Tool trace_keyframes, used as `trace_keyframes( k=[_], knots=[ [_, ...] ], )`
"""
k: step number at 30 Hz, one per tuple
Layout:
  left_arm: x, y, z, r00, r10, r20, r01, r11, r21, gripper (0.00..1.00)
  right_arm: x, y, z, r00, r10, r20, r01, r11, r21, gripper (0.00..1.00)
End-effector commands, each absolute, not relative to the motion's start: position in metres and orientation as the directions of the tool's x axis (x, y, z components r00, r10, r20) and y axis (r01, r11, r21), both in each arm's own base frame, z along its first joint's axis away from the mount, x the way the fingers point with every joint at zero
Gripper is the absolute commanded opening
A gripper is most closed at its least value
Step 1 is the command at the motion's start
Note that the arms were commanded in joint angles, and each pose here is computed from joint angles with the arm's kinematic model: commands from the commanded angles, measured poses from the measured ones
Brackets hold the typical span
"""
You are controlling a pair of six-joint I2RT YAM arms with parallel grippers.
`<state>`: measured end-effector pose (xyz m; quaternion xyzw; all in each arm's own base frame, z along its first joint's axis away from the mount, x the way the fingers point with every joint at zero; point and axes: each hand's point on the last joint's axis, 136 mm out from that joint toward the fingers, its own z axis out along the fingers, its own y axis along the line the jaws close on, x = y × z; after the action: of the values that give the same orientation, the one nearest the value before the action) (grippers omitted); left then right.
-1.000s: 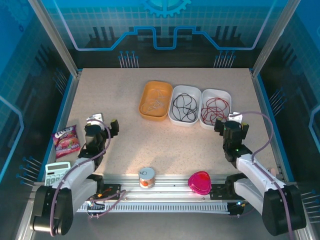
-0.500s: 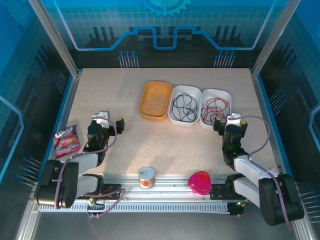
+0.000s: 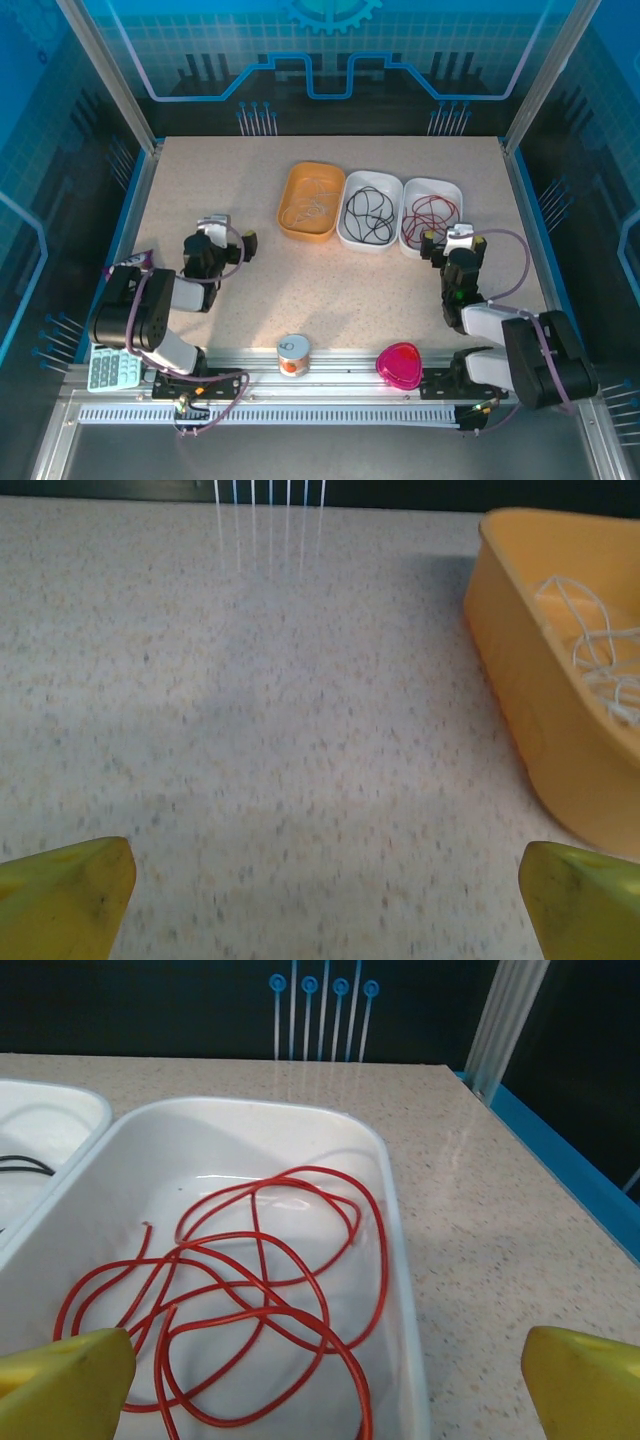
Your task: Untangle the cables
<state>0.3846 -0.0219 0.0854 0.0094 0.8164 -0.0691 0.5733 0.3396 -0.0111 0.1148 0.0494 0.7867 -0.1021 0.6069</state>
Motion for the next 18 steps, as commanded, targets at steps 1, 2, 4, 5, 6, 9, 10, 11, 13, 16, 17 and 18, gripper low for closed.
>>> trace_keyframes(
  k=[1,2,4,5,6,9,10,11,13,16,17,18],
  knots=[
    [0.396,-0.013,0.097,-0.334,-0.105,-0.937,0.086,0.986,-0.141,0.99,0.356,-0.009,0.135,-0.159,-0.045,-0.986,0.171,0.983,-0.072,1.0],
    [0.397,-0.013,0.097,-0.331,-0.104,-0.938,0.087,0.986,-0.141,0.99,0.36,-0.009,0.131,-0.161,-0.04,-0.986,0.166,0.984,-0.067,1.0],
    [0.396,-0.013,0.096,-0.335,-0.103,-0.937,0.085,0.987,-0.139,0.99,0.366,-0.006,0.128,-0.148,-0.042,-0.988,0.144,0.988,-0.064,1.0],
    [0.397,-0.013,0.096,-0.332,-0.103,-0.938,0.085,0.987,-0.138,0.99,0.368,0.001,0.125,-0.16,-0.054,-0.986,0.099,0.993,-0.071,1.0],
    [0.397,-0.013,0.097,-0.331,-0.102,-0.938,0.086,0.987,-0.138,0.99,0.369,0.004,0.122,-0.18,-0.054,-0.982,0.084,0.994,-0.07,1.0],
    [0.396,-0.013,0.096,-0.333,-0.101,-0.938,0.085,0.987,-0.136,0.99,0.379,0.013,0.11,-0.225,-0.057,-0.973,-0.009,0.998,-0.056,1.0],
    [0.397,-0.013,0.097,-0.331,-0.101,-0.938,0.085,0.987,-0.136,0.99,0.384,0.024,0.106,-0.222,-0.074,-0.972,-0.078,0.995,-0.058,1.0],
    [0.397,-0.013,0.097,-0.33,-0.101,-0.938,0.085,0.987,-0.136,0.99,0.388,0.031,0.107,-0.227,-0.09,-0.97,-0.121,0.991,-0.063,1.0],
    [0.397,-0.013,0.096,-0.333,-0.101,-0.938,0.083,0.987,-0.136,0.99,0.392,0.036,0.1,-0.288,-0.104,-0.952,-0.158,0.986,-0.06,1.0],
    [0.397,-0.013,0.097,-0.331,-0.1,-0.938,0.082,0.988,-0.134,0.99,0.392,0.031,0.1,-0.284,-0.087,-0.955,-0.135,0.99,-0.049,1.0],
    [0.397,-0.013,0.097,-0.331,-0.1,-0.938,0.083,0.987,-0.135,0.99,0.392,0.029,0.103,-0.273,-0.079,-0.959,-0.127,0.991,-0.046,1.0],
    [0.397,-0.013,0.097,-0.331,-0.101,-0.938,0.082,0.987,-0.135,0.99,0.391,0.027,0.102,-0.278,-0.073,-0.958,-0.118,0.992,-0.041,1.0]
  ],
)
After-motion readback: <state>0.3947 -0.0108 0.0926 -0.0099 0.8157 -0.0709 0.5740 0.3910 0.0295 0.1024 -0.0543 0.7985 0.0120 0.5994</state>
